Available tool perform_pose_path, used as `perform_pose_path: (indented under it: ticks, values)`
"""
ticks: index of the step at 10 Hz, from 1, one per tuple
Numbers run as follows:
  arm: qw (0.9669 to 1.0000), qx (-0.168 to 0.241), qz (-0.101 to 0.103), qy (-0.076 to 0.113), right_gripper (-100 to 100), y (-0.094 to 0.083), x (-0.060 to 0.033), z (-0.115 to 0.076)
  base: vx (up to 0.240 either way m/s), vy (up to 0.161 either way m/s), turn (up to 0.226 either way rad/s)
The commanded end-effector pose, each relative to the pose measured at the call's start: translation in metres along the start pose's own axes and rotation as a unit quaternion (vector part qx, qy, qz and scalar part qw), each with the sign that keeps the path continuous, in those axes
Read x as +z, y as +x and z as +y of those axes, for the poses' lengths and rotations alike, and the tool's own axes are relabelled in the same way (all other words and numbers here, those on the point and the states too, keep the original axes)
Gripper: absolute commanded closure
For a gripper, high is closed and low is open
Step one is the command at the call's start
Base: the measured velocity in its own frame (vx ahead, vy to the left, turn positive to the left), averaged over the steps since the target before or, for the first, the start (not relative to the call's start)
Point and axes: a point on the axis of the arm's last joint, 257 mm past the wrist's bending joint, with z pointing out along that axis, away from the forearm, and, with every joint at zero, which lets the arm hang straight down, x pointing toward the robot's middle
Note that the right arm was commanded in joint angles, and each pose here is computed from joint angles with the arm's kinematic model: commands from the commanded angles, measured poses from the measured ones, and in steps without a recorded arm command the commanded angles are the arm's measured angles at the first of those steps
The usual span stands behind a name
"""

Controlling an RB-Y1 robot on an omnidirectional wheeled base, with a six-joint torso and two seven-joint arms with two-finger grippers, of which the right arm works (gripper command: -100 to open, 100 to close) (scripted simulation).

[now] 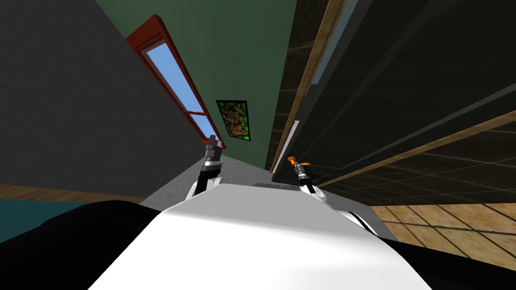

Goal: Pull the door open

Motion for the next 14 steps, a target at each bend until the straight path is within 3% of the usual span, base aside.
perform_pose_path:
  ticks: [1,6,7,8,14]
  values:
    - [0.9999,-0.001,0.014,-0.005,100,0.001,-0.0063,0.002,-0.209,-0.071,0.111]
    - [0.9985,-0.003,0.053,-0.01,100,0.002,-0.0253,0.004,-0.193,-0.076,0.081]
    - [0.9988,-0.002,0.049,-0.008,100,0.004,-0.023,0.002,-0.098,-0.034,0.022]
    - [0.9983,-0.001,0.058,-0.009,100,0.001,-0.0362,0.0,-0.173,-0.054,0.169]
    - [0.9966,-0.003,0.081,-0.012,100,-0.012,-0.0689,0.002,-0.21,-0.108,0.177]
